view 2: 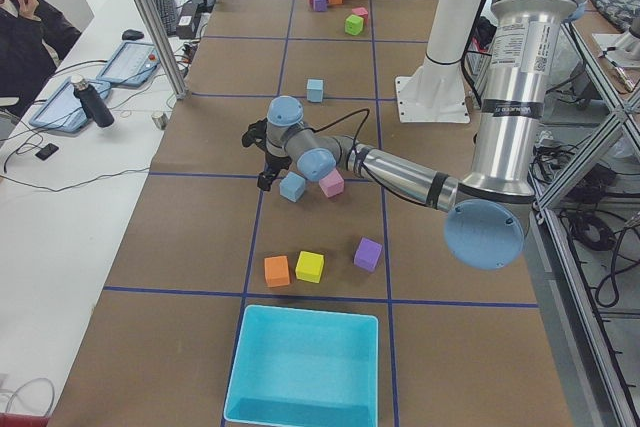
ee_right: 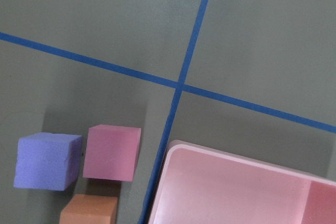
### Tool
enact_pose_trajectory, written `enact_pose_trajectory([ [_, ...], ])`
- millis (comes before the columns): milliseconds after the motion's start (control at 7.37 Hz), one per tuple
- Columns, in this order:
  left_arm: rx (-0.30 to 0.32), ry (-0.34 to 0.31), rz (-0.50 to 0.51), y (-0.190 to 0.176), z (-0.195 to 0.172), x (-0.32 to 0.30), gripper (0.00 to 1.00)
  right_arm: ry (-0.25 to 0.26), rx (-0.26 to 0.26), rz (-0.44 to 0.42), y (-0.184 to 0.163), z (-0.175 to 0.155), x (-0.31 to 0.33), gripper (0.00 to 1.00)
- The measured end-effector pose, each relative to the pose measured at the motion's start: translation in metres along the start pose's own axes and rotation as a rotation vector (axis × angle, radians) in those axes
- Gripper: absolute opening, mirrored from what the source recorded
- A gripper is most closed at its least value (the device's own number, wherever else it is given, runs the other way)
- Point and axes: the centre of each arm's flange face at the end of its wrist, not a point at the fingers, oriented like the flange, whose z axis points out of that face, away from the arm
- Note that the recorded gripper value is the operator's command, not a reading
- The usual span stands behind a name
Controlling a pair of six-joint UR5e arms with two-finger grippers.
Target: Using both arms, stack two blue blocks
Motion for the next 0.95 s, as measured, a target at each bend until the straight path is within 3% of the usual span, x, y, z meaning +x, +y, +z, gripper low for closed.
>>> enact_pose_trajectory([
  [407, -0.049, 0.019, -0.108, -0.001, 0.038, 0.034, 0.98, -0.001, -0.007, 0.008, 0.003, 0.003, 0.003, 1.0],
  [950, -0.088, 0.017, -0.132, -0.006, 0.067, 0.038, 0.98, -0.001, -0.012, 0.016, 0.005, 0.005, 0.005, 1.0],
])
